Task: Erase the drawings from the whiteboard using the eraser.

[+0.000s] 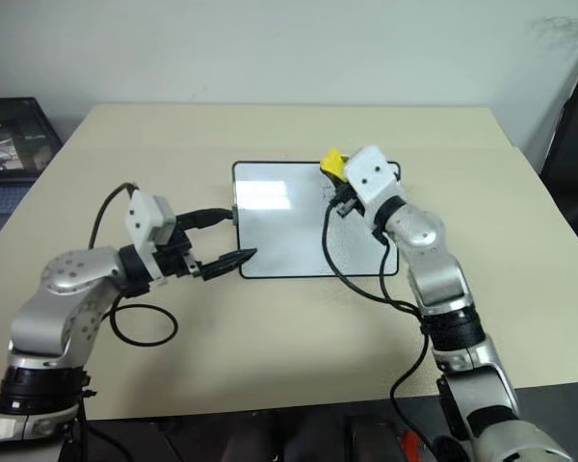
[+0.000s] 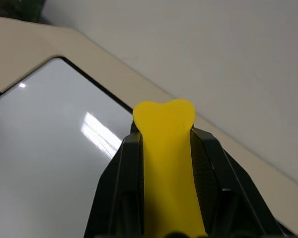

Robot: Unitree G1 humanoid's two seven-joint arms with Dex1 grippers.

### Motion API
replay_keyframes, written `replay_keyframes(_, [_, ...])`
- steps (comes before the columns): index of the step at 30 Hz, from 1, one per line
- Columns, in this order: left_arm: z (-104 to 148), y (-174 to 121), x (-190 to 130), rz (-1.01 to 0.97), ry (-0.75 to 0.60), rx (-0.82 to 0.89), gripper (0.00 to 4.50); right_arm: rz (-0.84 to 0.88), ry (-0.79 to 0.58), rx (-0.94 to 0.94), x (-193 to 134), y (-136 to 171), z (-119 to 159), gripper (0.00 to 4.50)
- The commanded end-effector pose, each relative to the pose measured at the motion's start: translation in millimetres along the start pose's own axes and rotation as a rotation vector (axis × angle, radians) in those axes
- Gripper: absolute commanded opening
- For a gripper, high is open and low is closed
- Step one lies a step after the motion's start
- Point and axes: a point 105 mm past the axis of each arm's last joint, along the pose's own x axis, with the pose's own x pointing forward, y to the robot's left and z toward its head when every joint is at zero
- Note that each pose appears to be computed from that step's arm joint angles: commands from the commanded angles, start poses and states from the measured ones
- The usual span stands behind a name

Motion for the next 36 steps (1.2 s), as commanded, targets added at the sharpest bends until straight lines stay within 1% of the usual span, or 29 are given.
replay_keyframes(1, [12.1, 0.3, -2.3, 0.005, -0.032, 0.035, 4.50, -0.011, -0.032, -0.048, 15.5, 0.7, 4.4, 0.98])
replay_keyframes(6, [11.2, -2.0, -4.7, 0.005, -0.025, 0.034, 4.50, 0.018, 0.004, -0.060, 24.7, 9.1, -12.2, 0.98])
replay_keyframes(14, [11.1, -2.6, -6.5, 0.019, -0.024, 0.036, 4.50, 0.158, 0.077, -0.095, 21.2, 44.7, -41.1, 0.98])
replay_keyframes(18, [10.6, -4.9, -6.2, 0.025, -0.026, 0.036, 4.50, 0.223, 0.088, -0.087, 18.6, 63.1, -49.0, 0.98])
replay_keyframes(21, [4.0, -18.0, -3.0, -0.003, -0.016, 0.024, 4.50, 0.274, 0.063, -0.060, 19.0, 79.3, -43.3, 0.98])
replay_keyframes(26, [7.1, -14.6, 0.9, 0.011, -0.034, 0.017, 4.50, 0.316, 0.004, 0.020, 13.4, 87.3, -27.7, 0.98])
replay_keyframes(29, [7.8, -13.5, 2.7, 0.009, -0.036, 0.016, 4.50, 0.289, -0.038, 0.060, 6.0, 75.9, -14.6, 0.98])
replay_keyframes(33, [8.7, -11.7, 2.4, 0.011, -0.040, 0.015, 4.50, 0.229, -0.108, 0.104, -9.8, 48.6, 15.6, 0.98])
replay_keyframes(36, [8.2, -11.2, 2.0, 0.013, -0.039, 0.013, 4.50, 0.188, -0.125, 0.112, -21.3, 31.8, 27.4, 0.98])
